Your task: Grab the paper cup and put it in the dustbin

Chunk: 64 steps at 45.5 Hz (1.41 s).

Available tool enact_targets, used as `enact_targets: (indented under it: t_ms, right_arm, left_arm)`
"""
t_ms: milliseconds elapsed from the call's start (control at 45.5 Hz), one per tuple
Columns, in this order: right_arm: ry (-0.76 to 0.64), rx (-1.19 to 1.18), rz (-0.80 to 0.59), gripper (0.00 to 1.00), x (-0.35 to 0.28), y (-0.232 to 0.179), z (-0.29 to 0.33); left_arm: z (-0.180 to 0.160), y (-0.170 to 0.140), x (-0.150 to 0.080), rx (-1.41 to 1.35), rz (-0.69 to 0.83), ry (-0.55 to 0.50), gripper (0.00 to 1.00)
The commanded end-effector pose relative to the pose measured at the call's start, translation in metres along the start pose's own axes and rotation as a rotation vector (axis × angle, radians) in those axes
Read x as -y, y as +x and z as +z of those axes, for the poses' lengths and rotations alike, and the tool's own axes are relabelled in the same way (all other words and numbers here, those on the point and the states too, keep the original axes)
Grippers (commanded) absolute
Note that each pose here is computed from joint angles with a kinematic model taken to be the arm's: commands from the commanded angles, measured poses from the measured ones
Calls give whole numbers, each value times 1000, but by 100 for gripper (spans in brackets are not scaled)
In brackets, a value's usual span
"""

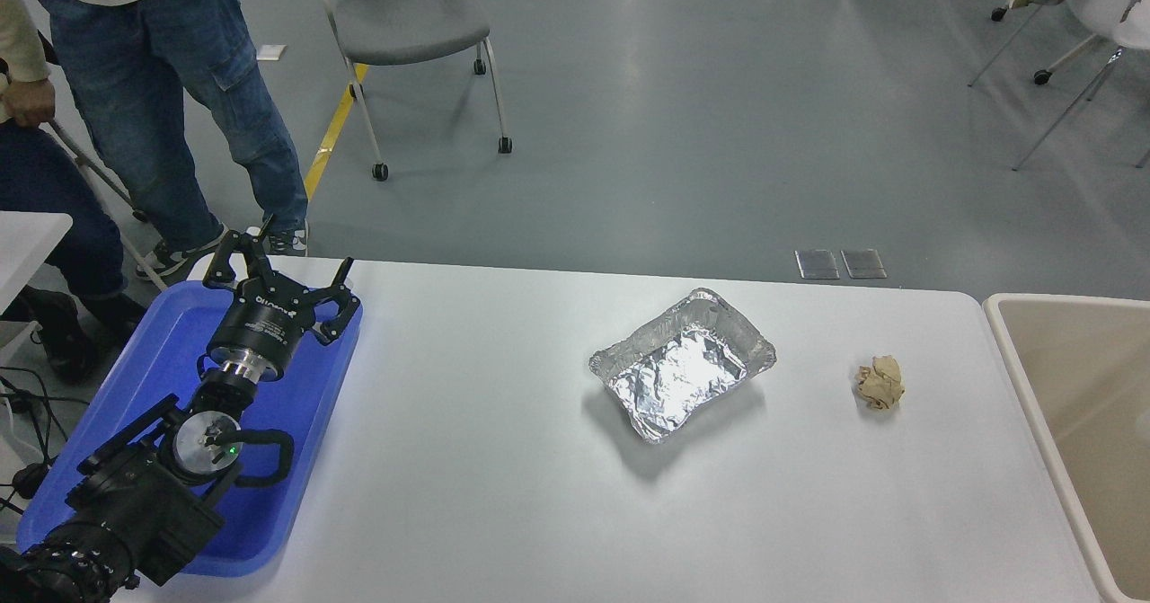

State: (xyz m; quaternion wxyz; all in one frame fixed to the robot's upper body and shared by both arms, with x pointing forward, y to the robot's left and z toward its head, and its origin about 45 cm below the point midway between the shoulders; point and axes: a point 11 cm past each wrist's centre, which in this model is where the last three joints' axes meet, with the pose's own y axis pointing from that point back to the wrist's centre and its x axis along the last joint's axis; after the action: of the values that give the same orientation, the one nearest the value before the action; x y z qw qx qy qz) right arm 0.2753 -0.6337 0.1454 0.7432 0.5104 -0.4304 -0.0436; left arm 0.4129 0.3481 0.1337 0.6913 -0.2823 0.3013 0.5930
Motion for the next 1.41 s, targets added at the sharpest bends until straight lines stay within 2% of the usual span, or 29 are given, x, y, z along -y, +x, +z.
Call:
enact_targets:
  t_ms: [0, 176, 330, 352, 418, 989, 1385]
  right_arm:
    - [-19, 0, 55, 0, 8, -9, -3]
    - [-19, -1, 85, 0, 7, -6, -3]
    - [-13, -14, 202, 79, 8, 1, -6]
    - [-11, -17, 215, 87, 9, 0, -7]
    - [-6, -20, 237, 99, 10, 0, -10]
    - [33, -8, 201, 100, 9, -6, -24]
    - [92, 46, 105, 100, -10, -10, -23]
  left_arm:
    - [0, 0, 0, -1, 0, -1, 100]
    - [0, 0, 0, -1, 0, -1, 100]
    - [0, 0, 0, -1, 0, -1, 100]
    - [0, 0, 0, -1, 0, -1, 100]
    - [0, 0, 0, -1, 0, -1, 100]
    - [0, 0, 0, -1, 0, -1, 100]
    - [0, 0, 0, -1, 0, -1, 100]
